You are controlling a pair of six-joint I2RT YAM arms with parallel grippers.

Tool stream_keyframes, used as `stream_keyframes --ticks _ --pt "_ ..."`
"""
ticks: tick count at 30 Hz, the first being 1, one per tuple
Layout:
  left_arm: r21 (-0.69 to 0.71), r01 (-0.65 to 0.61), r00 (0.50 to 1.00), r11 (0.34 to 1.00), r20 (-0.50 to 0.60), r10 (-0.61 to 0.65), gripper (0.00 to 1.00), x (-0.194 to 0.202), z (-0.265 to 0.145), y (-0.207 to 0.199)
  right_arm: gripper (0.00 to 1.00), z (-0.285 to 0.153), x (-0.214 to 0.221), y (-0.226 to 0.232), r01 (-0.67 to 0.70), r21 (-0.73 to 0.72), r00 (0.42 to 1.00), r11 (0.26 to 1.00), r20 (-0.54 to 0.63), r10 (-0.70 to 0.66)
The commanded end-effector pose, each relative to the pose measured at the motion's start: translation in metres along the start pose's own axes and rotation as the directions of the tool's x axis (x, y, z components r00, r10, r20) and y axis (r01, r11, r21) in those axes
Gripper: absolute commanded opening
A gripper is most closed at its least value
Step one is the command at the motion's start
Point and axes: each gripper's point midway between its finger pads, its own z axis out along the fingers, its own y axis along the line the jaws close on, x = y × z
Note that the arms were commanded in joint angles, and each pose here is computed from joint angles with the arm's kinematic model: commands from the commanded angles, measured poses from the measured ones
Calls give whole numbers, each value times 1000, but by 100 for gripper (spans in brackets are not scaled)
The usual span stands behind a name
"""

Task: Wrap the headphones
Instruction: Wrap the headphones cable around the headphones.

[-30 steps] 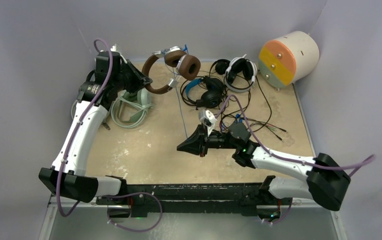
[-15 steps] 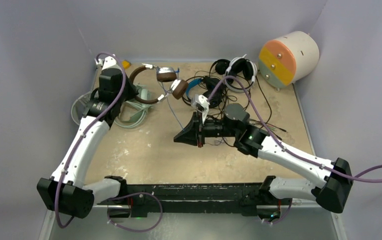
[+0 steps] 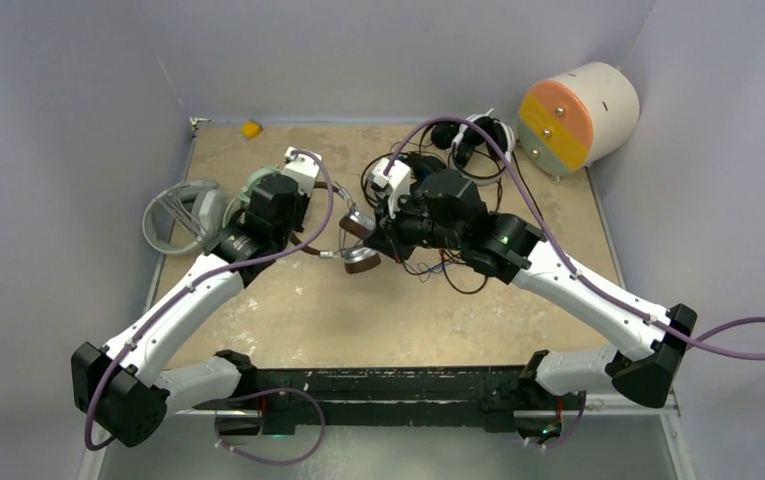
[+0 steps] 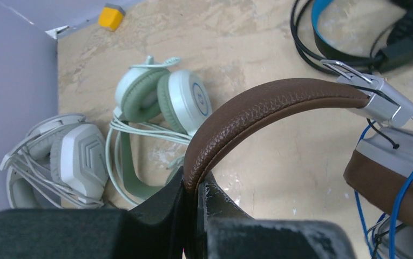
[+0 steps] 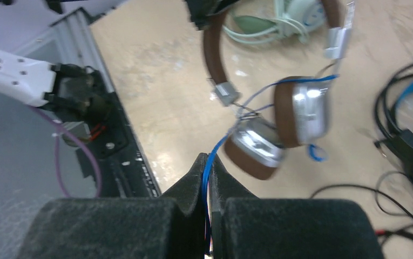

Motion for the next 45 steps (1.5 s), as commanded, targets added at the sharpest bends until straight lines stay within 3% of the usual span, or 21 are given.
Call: stream_keyframes --ticks 1,11,15,18,24,28,35,40,45 --pt "77 -108 990 991 102 100 0 -22 -7 -15 0 -15 -16 -37 25 176 999 984 19 -28" --pt "274 -179 983 945 17 181 0 12 -14 -70 0 -12 -15 -97 -48 287 999 957 9 48" --pt "370 -119 992 921 19 121 0 9 -29 -85 1 -6 5 -125 -55 389 997 920 -33 73" --pt "420 -60 998 905 -1 66 0 7 -39 -92 11 -5 21 -145 -55 467 995 883 -43 85" --pt "479 71 997 875 -66 -45 0 -1 -57 -102 0 -1 42 -175 -137 519 988 844 16 151" --pt "517 142 990 844 -84 -115 0 -14 -71 -106 0 4 53 -182 -198 490 980 849 72 186" --pt "620 312 943 720 -113 -312 0 -55 -109 -116 0 24 72 -177 -256 385 964 887 167 206" --pt "675 413 896 611 -181 -406 0 -78 -134 -124 1 21 66 -154 -213 259 941 942 314 126" --pt "697 479 868 534 -282 -409 0 -91 -149 -134 3 18 61 -134 -142 165 930 976 359 75"
